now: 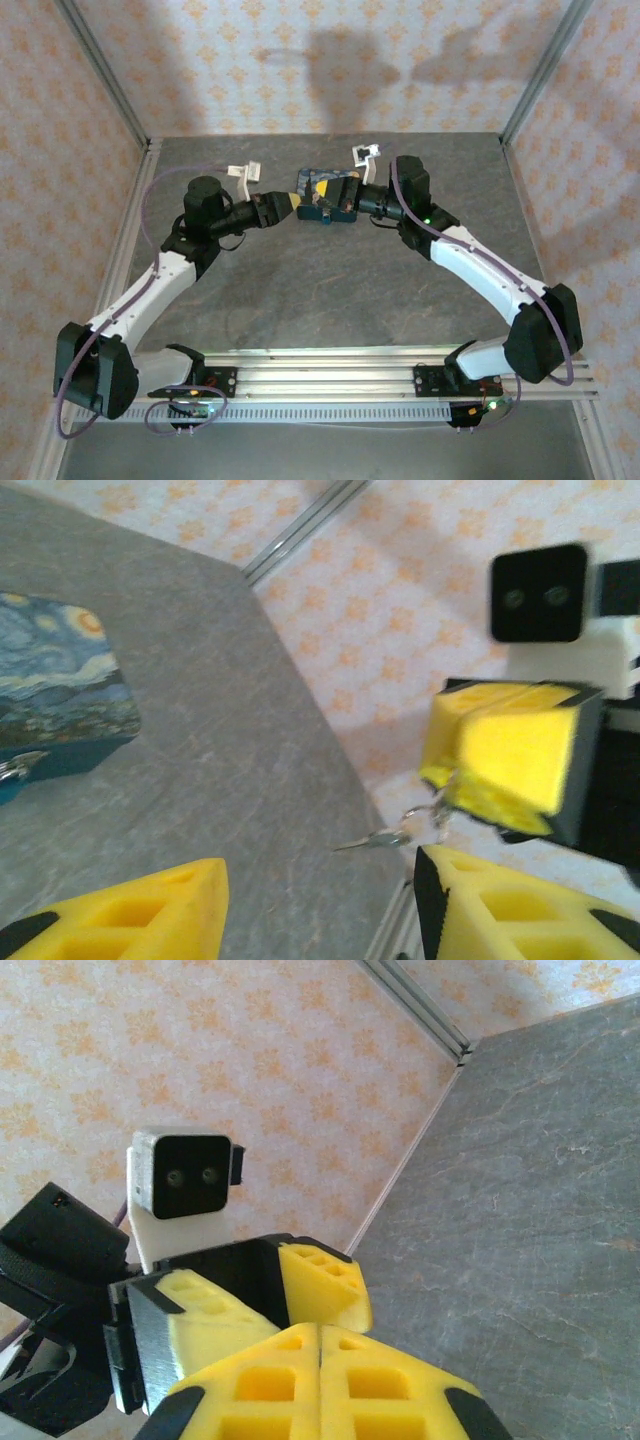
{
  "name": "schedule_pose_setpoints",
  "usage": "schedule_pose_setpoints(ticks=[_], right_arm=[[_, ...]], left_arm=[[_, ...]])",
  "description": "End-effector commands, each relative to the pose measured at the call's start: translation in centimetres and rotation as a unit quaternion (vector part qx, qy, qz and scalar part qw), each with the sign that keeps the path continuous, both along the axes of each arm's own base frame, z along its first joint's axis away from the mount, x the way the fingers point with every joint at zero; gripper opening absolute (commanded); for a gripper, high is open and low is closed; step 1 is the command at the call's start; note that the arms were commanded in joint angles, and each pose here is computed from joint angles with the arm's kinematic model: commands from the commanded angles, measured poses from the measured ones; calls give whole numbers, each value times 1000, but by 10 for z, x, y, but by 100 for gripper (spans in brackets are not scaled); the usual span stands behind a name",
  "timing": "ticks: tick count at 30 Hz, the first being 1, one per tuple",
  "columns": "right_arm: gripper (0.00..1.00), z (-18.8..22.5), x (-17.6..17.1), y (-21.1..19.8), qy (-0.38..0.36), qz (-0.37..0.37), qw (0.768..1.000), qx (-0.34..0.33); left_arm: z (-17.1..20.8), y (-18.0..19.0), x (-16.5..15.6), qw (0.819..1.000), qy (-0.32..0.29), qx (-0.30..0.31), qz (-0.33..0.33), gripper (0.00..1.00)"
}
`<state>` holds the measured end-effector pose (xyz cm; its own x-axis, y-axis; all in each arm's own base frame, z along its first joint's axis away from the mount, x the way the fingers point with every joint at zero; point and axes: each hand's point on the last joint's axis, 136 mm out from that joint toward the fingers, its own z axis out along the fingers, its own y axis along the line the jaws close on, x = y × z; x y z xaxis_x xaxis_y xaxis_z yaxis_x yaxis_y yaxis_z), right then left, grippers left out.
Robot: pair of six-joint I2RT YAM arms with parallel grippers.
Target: Unlock the padlock with the key
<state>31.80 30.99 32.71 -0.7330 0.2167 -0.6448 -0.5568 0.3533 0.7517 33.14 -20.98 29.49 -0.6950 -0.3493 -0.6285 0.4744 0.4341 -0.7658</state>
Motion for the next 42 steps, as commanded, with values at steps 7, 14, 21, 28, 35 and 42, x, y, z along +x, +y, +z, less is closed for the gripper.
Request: schedule_pose_setpoints(ticks=[7,14,21,28,35,42], right_arm=[[0,9,5,6,-6,0,999,35],[0,12,5,6,-6,1,999,40],[0,11,4,7,-5,2,999,42],[0,10,3,8,-4,5,999,43],[0,9,1,10,-5,9,999,42],[0,13,-1,9,-12,10,999,46]], left_arm=[[38,-20,-6,994,-60,-70,-59,46],[31,-32,-6,993,-50,-67,-79,44],[34,-39,-8,992,-52,-68,-94,38],[35,-44,-9,991,-53,-67,-100,35],[35,-43,-7,992,-57,-62,-92,31],[30,-38,0,994,-47,-60,-74,37]])
